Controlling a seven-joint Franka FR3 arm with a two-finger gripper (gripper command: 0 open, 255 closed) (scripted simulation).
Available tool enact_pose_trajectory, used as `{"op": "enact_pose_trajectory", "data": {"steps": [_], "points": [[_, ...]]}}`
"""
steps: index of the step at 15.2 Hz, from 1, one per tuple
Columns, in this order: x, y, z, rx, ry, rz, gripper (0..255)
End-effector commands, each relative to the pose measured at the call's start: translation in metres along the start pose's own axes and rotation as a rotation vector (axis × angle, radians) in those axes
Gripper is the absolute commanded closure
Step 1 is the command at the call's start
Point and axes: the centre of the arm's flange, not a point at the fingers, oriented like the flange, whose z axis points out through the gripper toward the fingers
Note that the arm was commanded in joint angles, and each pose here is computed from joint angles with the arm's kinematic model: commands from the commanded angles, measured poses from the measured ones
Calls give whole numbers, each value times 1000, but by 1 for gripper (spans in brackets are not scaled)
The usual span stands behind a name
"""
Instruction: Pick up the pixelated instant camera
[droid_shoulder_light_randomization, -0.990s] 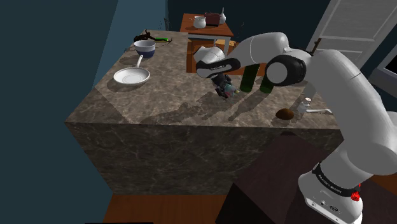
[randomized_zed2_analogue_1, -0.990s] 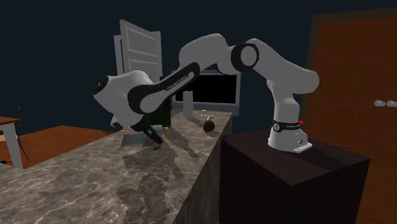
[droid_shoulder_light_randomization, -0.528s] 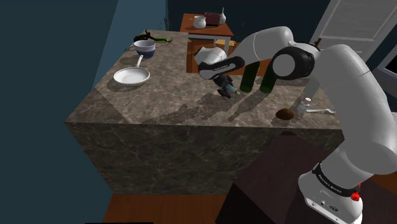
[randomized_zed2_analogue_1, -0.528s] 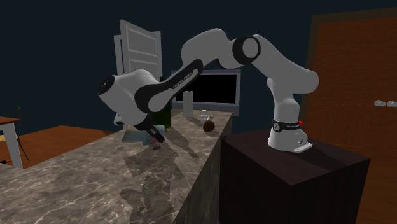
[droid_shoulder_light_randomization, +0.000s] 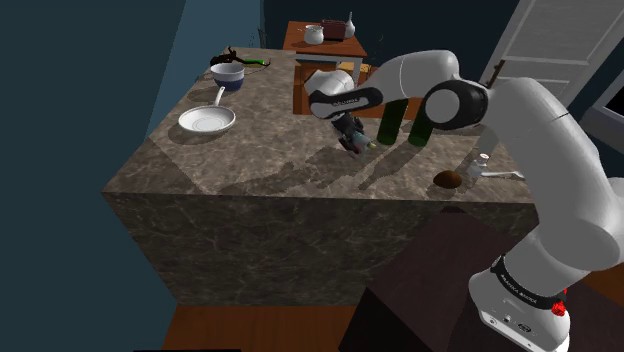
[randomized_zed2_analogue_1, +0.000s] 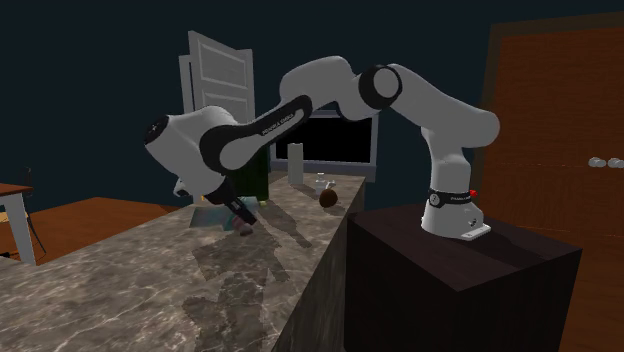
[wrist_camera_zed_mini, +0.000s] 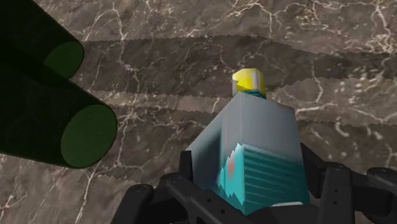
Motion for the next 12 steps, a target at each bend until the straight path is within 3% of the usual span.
{"op": "enact_pose_trajectory", "data": {"steps": [1, 12], "points": [[0, -16, -3, 110, 12, -32, 255], [-30, -3, -38, 110, 12, -32, 255]]}}
